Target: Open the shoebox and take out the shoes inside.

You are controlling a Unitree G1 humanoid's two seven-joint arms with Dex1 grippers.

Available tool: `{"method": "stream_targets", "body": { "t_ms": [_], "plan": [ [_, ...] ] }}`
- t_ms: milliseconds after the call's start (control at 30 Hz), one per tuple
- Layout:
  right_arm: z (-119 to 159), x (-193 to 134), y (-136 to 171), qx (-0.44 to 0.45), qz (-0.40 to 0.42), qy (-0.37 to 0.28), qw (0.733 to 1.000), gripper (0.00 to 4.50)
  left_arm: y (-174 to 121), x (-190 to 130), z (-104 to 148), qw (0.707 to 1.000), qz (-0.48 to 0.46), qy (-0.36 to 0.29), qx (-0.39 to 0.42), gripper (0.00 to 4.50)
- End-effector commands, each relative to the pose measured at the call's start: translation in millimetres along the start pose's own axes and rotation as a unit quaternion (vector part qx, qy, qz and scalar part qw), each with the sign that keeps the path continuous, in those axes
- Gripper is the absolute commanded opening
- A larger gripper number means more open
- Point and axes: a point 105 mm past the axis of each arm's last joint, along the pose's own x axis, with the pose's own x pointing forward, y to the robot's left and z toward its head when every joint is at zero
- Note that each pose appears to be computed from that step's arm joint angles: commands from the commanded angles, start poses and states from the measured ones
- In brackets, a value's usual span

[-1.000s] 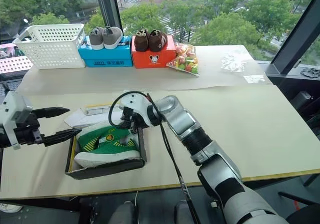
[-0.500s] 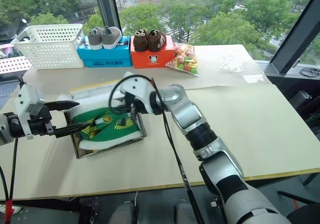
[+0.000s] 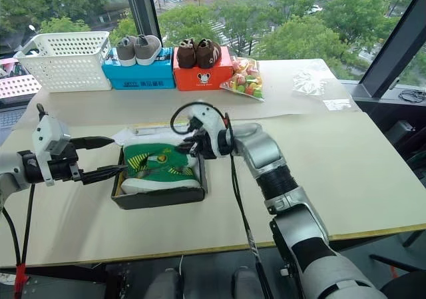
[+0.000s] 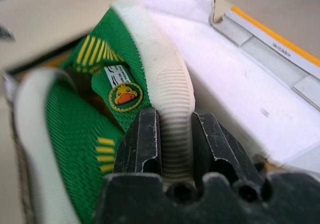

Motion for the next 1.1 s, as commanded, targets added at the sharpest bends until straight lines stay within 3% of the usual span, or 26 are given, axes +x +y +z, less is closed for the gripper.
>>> {"method": "stream_targets", "body": {
  "t_ms": [33,233,333,467,567,667,767,800,1067,1100],
  "plan": [
    [31,-8,9,0.042,0.027,-0.056,0.997,0.42,2,0,8,1.000,0.003,-0.010,0.018,4.50],
    [33,-8,6,0.126,0.034,-0.095,0.987,0.42,2,2,8,1.000,0.001,-0.014,0.018,4.50],
    [50,-24,3,0.154,0.042,-0.135,0.978,0.42,1,2,10,1.000,0.000,-0.016,0.017,4.50],
    [71,-62,-10,0.159,0.022,-0.160,0.974,0.42,1,-2,13,1.000,-0.002,-0.026,0.007,4.50],
    [76,-110,-35,0.167,-0.042,-0.164,0.971,0.42,-2,-5,21,0.999,-0.013,-0.042,-0.007,4.50],
    [53,-158,-68,0.207,-0.137,-0.162,0.955,0.42,-7,-3,34,0.997,-0.033,-0.062,-0.017,4.50],
    [33,-185,-88,0.252,-0.190,-0.174,0.933,0.42,-12,0,43,0.996,-0.049,-0.072,-0.018,4.50],
    [14,-194,-98,0.278,-0.223,-0.170,0.919,0.42,-15,4,48,0.995,-0.061,-0.077,-0.016,4.50],
    [-84,-211,-122,0.369,-0.337,-0.127,0.857,0.42,-22,32,79,0.988,-0.113,-0.106,0.002,4.50],
    [-92,-216,-125,0.366,-0.351,-0.119,0.854,0.91,-22,35,81,0.988,-0.114,-0.107,0.004,4.50]
  ]
}}
